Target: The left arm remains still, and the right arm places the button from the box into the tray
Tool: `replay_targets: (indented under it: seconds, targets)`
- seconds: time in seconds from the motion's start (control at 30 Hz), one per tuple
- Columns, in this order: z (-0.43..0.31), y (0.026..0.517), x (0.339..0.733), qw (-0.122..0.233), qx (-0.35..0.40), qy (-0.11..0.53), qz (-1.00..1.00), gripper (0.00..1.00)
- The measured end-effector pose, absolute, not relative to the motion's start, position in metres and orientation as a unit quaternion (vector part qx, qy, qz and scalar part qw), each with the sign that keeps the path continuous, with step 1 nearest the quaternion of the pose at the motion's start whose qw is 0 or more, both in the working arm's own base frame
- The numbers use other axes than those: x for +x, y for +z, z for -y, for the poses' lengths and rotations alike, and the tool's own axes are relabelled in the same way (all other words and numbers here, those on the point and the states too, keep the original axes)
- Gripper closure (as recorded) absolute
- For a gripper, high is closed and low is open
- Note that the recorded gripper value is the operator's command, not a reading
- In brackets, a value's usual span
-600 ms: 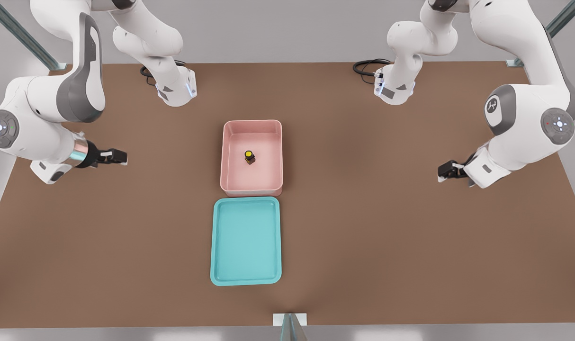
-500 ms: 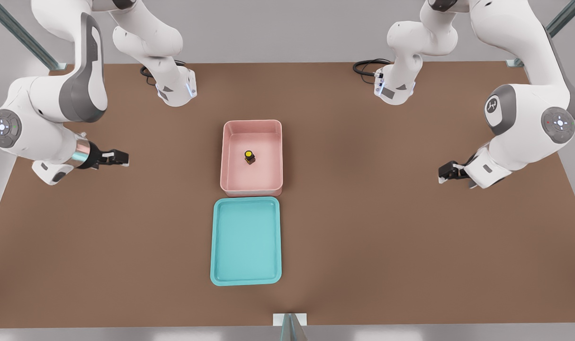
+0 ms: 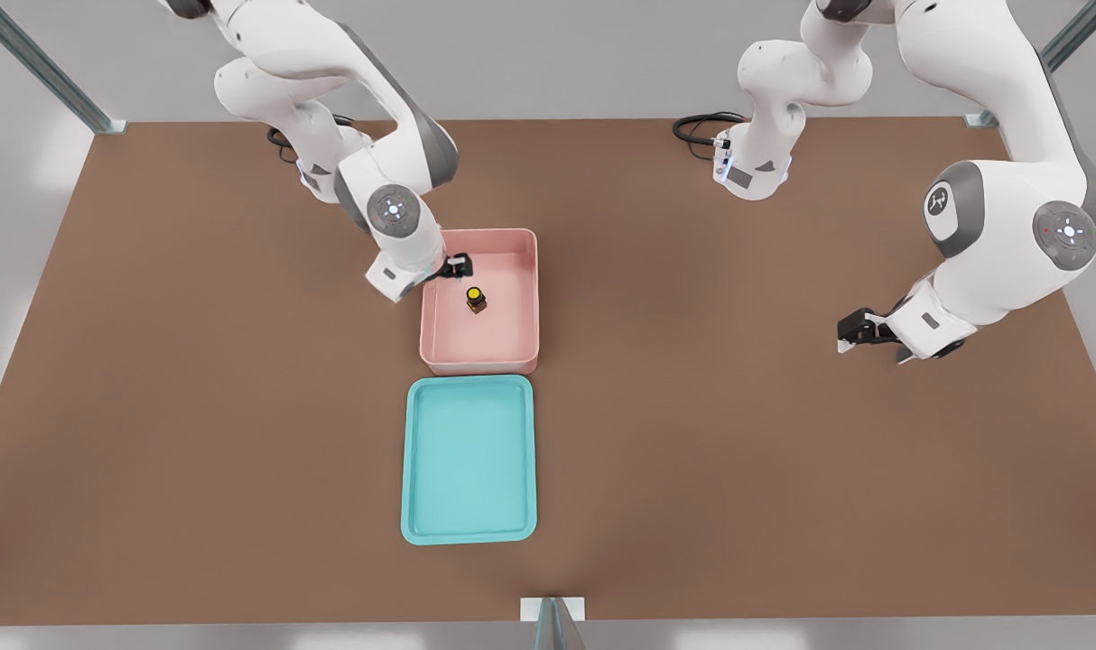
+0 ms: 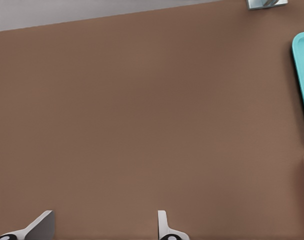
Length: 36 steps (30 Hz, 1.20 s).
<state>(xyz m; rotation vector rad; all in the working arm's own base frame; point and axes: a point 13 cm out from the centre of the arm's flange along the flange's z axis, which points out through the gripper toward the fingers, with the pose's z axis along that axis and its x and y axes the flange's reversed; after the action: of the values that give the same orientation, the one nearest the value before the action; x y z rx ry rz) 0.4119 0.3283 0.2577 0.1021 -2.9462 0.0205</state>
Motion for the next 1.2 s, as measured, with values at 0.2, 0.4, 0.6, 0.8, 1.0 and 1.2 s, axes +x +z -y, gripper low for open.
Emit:
replay_targets:
  seconds: [0.2,0.4,0.6,0.8,1.0,1.2]
  targets:
    - [-0.378,0.206,0.396,0.071,-0.049,-0.008,0.996,0.00]
    - [-0.387,0.169,0.399,0.054,-0.127,-0.014,0.990,0.00]
    - [-0.382,0.138,0.389,0.049,-0.166,-0.001,0.985,0.00]
    - [-0.376,0.121,0.389,0.043,-0.179,0.003,0.983,0.00]
    - [-0.373,0.114,0.391,0.042,-0.148,0.004,0.988,0.00]
    - [-0.364,0.094,0.392,0.050,-0.115,0.014,0.992,0.00]
